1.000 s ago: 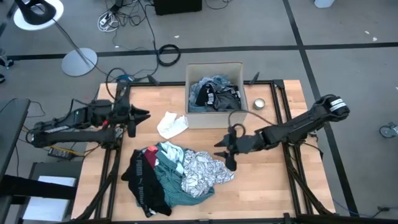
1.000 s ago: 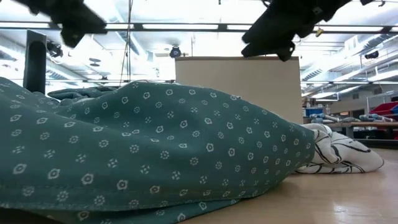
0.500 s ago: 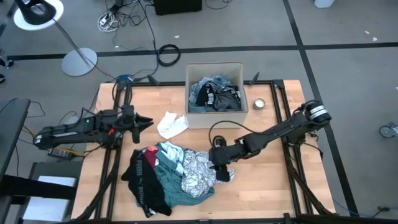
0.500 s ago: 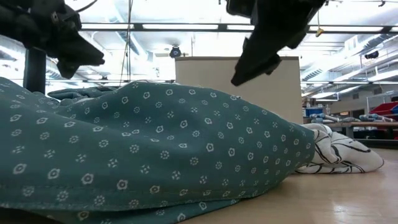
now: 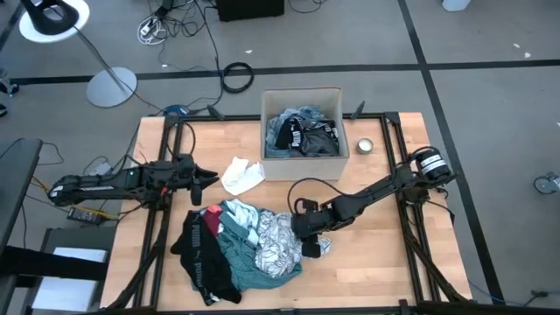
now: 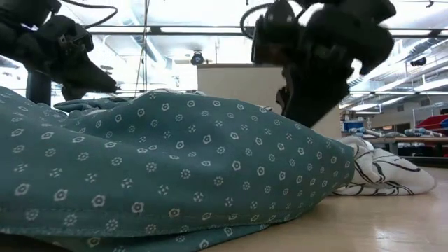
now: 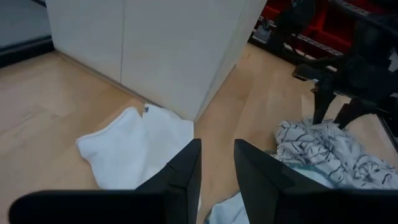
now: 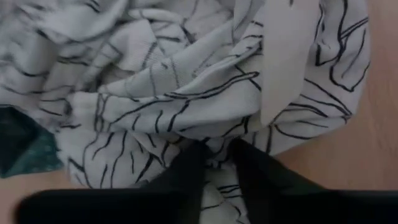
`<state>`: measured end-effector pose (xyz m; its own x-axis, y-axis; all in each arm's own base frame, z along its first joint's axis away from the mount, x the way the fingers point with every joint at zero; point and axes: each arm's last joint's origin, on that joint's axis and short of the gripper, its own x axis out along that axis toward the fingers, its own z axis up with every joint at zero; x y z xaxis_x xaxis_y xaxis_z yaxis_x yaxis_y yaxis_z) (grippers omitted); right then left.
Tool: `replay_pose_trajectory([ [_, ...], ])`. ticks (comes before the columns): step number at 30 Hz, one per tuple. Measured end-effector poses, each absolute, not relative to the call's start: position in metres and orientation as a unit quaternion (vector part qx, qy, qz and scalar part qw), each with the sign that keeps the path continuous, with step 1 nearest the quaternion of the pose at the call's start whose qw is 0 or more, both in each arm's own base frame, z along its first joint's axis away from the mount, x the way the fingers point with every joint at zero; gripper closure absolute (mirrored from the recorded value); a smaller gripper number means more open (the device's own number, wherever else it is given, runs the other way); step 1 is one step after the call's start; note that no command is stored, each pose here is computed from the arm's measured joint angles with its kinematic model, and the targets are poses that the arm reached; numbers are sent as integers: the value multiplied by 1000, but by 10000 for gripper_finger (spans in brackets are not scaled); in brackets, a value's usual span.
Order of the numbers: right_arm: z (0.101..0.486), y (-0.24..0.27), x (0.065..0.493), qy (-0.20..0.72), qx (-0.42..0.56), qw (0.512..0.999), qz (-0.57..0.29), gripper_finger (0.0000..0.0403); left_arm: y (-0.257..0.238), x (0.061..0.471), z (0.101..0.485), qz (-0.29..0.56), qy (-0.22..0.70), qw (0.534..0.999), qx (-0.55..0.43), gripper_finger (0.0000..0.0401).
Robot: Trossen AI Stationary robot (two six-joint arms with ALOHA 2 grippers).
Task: Sort clothes
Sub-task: Put the white patterned shirt into the bin
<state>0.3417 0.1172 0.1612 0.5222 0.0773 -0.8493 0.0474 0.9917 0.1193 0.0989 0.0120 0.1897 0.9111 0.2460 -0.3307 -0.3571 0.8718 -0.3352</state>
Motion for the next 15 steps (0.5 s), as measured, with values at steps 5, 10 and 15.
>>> replay_pose_trajectory([
  [5,161,115,341,493,47,869,12,391,12,99,183,163,147,951,-219,300],
  [10,197,110,333,467,32,883,-10,397,12,99,183,163,146,950,-222,300],
  [15,251,104,326,434,5,900,-40,399,12,100,184,163,143,950,-227,300],
])
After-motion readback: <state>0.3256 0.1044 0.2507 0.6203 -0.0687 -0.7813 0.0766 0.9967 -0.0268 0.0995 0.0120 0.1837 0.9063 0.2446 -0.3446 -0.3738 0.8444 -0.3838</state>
